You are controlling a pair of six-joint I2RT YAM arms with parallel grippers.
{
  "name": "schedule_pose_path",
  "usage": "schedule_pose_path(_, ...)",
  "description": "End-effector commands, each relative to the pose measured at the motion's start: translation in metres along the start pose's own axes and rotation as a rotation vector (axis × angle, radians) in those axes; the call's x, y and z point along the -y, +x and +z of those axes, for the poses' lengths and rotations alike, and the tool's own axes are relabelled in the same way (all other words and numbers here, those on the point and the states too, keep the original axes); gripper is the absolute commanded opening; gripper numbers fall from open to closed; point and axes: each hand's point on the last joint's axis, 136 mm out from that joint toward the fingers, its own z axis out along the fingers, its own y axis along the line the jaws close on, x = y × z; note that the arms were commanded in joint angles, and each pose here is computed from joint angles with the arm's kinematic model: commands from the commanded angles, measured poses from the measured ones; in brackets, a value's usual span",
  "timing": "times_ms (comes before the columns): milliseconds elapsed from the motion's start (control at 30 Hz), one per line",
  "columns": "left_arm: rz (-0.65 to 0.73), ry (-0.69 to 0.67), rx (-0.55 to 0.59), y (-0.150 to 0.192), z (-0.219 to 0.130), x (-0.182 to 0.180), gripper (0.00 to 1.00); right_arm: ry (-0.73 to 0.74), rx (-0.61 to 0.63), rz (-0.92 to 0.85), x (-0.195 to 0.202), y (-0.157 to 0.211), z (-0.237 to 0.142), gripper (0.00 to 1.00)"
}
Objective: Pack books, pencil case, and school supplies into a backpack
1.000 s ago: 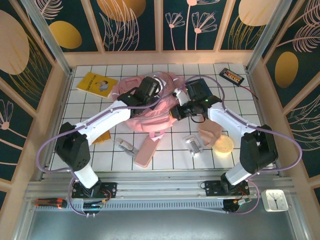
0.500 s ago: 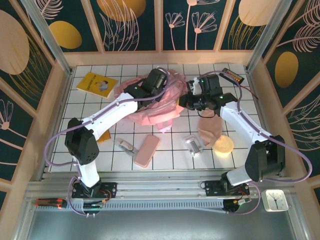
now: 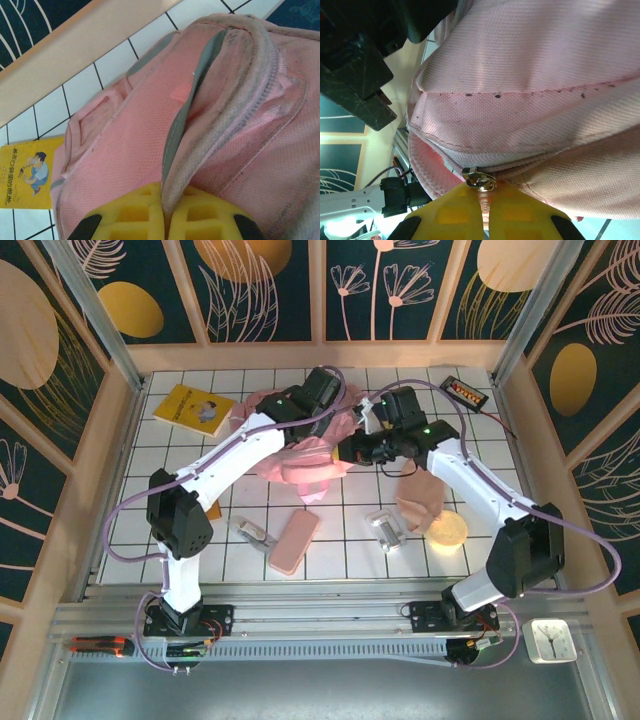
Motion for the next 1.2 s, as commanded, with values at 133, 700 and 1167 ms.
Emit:
schedule_pose_path(133,-0.149,0.006,0.129,-0.041,-0.006,0.001,0.0,-0.175,0.016,-0.055,-0.046,0.001,0.025,0.0)
schedule_pose_path(700,0.056,0.11,0.33,-0.017,-0.05,0.001,0.0,0.081,0.243,0.135,0.038,0.002,-0.068,0.58)
schedule_pose_path(1167,0.065,0.166,0.403,-0.02,-0.071,0.003,0.0,-0.024,0.301,0.204,0.053,-0.034,-0.032,0.57)
